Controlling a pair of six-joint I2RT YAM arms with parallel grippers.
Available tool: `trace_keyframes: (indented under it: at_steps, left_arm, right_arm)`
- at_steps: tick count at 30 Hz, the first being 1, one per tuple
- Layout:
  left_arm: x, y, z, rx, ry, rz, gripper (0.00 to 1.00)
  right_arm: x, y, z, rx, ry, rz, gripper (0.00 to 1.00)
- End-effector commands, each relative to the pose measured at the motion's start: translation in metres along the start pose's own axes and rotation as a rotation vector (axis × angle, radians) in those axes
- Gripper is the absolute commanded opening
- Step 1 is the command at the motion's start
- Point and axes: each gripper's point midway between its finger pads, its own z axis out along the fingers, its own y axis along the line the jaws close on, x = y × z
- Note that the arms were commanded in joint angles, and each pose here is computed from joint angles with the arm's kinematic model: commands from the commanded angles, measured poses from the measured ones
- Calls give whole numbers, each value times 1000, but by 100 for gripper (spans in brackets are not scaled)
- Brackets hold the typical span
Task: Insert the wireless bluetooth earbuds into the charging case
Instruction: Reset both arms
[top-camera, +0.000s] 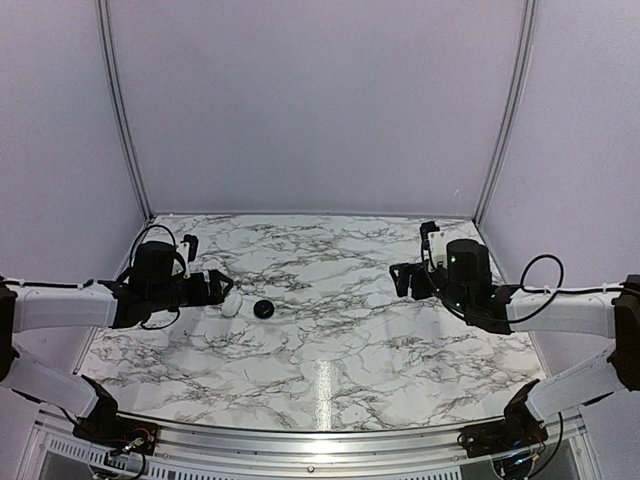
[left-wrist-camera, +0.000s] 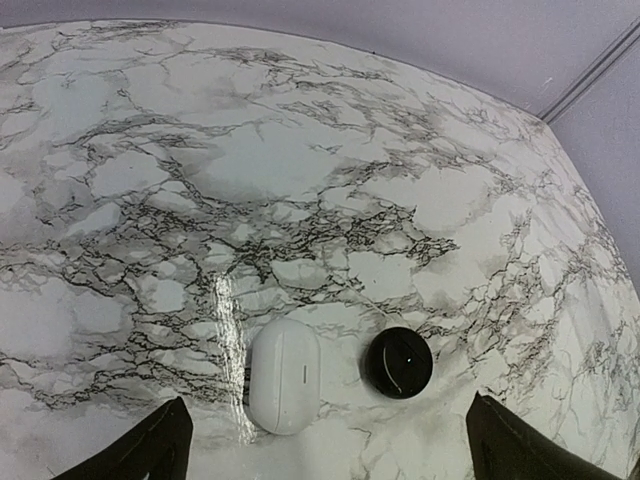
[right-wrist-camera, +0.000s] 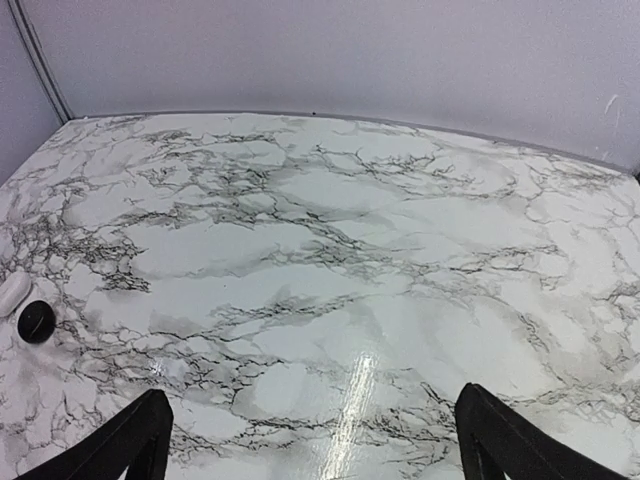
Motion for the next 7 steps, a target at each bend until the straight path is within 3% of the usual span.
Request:
trace_keyframes:
  at_steps: [1, 7]
  left_arm:
    - [-13, -8, -14, 55, -109, 1, 99]
    - [-10, 1, -21, 23, -133, -11, 99]
  right_arm:
    - [-5, 0, 7, -13, -54, 77, 99]
    - [-1, 6, 15, -38, -34, 71, 99]
